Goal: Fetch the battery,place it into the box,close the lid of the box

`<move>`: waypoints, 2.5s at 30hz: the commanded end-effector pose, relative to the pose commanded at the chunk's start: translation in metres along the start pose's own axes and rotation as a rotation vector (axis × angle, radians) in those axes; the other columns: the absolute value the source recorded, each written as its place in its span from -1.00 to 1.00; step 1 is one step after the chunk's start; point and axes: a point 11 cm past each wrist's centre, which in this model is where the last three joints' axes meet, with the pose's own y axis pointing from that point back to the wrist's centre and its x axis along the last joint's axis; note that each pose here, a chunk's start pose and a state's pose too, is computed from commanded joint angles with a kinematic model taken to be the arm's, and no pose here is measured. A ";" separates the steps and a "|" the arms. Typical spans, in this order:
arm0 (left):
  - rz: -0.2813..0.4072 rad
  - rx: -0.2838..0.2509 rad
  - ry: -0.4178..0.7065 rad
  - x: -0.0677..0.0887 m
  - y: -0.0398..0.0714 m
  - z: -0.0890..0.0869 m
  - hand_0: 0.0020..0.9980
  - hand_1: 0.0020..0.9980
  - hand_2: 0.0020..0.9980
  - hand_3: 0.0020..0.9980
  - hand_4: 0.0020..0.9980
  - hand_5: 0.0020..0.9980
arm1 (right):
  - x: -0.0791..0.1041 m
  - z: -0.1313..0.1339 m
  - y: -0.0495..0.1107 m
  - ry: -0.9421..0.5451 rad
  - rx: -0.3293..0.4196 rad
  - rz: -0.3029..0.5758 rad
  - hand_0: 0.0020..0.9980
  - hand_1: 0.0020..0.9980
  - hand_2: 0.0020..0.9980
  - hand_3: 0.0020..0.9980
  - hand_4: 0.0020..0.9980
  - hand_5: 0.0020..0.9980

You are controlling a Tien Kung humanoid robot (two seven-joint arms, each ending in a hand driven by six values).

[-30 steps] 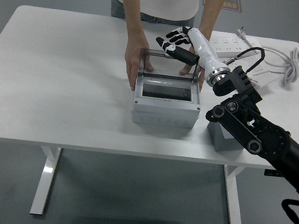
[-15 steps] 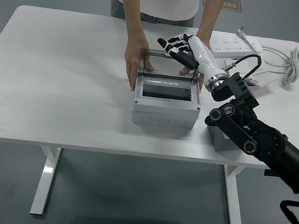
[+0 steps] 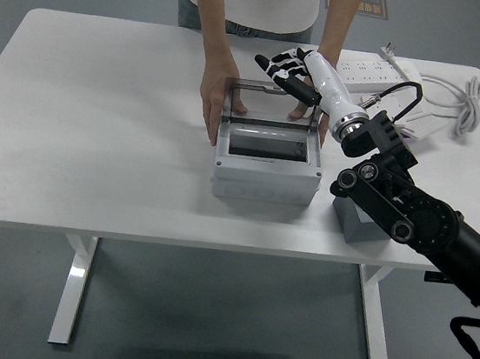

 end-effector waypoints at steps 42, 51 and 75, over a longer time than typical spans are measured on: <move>-0.001 0.011 0.010 0.000 -0.002 -0.007 0.18 0.36 0.19 0.16 0.09 -1.00 | -0.020 -0.012 0.024 0.127 0.032 -0.089 0.54 0.34 0.35 0.40 1.00 0.97; -0.003 0.012 0.012 -0.002 -0.002 -0.007 0.18 0.36 0.18 0.16 0.09 -1.00 | -0.025 -0.002 0.029 0.132 0.012 -0.109 0.45 0.25 0.30 0.40 0.98 1.00; -0.005 0.010 0.021 -0.004 -0.002 -0.007 0.18 0.36 0.18 0.15 0.08 -1.00 | -0.039 -0.008 0.043 0.252 -0.013 -0.236 0.42 0.23 0.30 0.39 0.90 0.98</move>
